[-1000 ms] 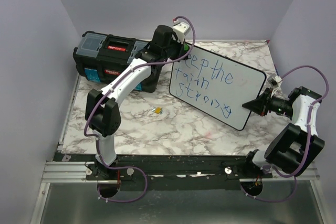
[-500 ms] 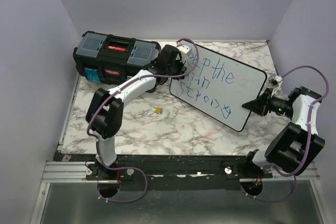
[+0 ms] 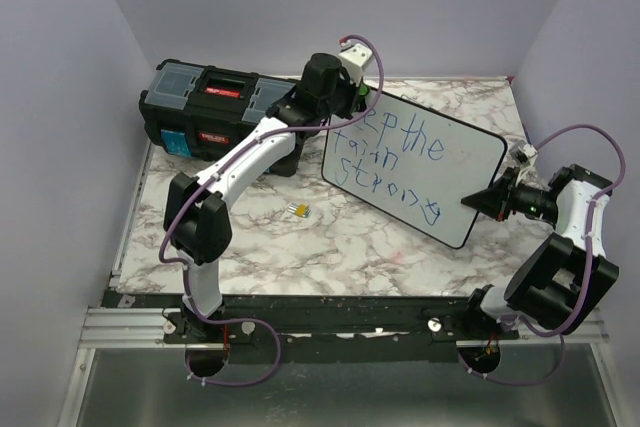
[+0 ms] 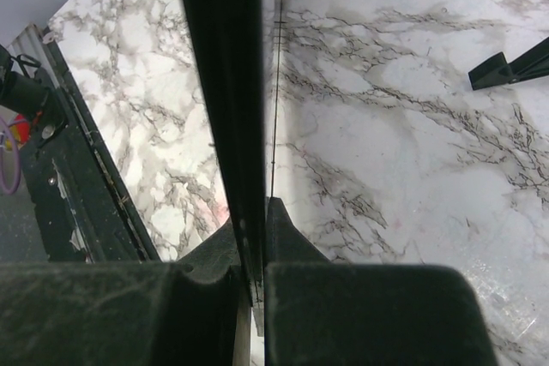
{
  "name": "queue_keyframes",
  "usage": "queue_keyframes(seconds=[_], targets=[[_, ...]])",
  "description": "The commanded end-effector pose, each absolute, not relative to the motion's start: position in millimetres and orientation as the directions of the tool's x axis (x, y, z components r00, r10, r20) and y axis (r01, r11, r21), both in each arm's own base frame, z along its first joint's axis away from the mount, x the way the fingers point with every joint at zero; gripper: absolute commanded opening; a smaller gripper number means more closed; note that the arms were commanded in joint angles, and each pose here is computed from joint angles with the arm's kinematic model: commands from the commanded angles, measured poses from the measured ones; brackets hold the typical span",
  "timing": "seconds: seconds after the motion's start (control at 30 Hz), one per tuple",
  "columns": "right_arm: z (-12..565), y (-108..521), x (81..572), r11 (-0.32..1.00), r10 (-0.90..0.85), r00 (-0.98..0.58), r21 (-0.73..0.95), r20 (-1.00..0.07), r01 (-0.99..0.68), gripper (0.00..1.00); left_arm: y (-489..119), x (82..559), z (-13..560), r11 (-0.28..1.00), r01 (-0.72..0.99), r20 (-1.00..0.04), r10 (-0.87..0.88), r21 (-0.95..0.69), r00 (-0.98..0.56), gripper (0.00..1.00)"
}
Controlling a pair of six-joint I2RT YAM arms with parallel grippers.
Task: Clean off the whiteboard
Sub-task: Erase the whiteboard at the center of the board.
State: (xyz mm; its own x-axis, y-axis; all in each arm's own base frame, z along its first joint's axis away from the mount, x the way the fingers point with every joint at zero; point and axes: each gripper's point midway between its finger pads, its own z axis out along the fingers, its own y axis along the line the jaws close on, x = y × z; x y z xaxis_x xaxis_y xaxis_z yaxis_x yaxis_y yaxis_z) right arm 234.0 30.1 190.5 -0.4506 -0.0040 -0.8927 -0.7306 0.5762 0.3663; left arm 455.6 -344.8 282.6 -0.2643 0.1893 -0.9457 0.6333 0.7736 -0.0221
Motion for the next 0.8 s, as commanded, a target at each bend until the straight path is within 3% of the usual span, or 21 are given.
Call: queue_keyframes(seconds=[0.0,0.3,0.63,0.77], targets=[[199,35,235,0.565,0.006,-0.406,0.338,-0.914,-0.753,0.01,-341,450,236,0.782,0.623,-0.91,0.242,-0.024,-0.338,0.0],[201,36,234,0.565,0.005,-0.403,0.335,-0.915,-0.754,0.01,-335,424,192,0.777,0.627,-0.874,0.264,-0.058,-0.407,0.0],[201,36,233,0.568,-0.001,-0.398,0.327,-0.917,-0.756,0.01,-354,447,267,0.752,0.659,-0.923,0.245,-0.014,-0.299,0.0],[201,36,233,0.568,-0.004,-0.395,0.323,-0.919,-0.757,0.01,-358,450,269,0.747,0.665,-0.922,0.244,-0.02,-0.302,0.0]])
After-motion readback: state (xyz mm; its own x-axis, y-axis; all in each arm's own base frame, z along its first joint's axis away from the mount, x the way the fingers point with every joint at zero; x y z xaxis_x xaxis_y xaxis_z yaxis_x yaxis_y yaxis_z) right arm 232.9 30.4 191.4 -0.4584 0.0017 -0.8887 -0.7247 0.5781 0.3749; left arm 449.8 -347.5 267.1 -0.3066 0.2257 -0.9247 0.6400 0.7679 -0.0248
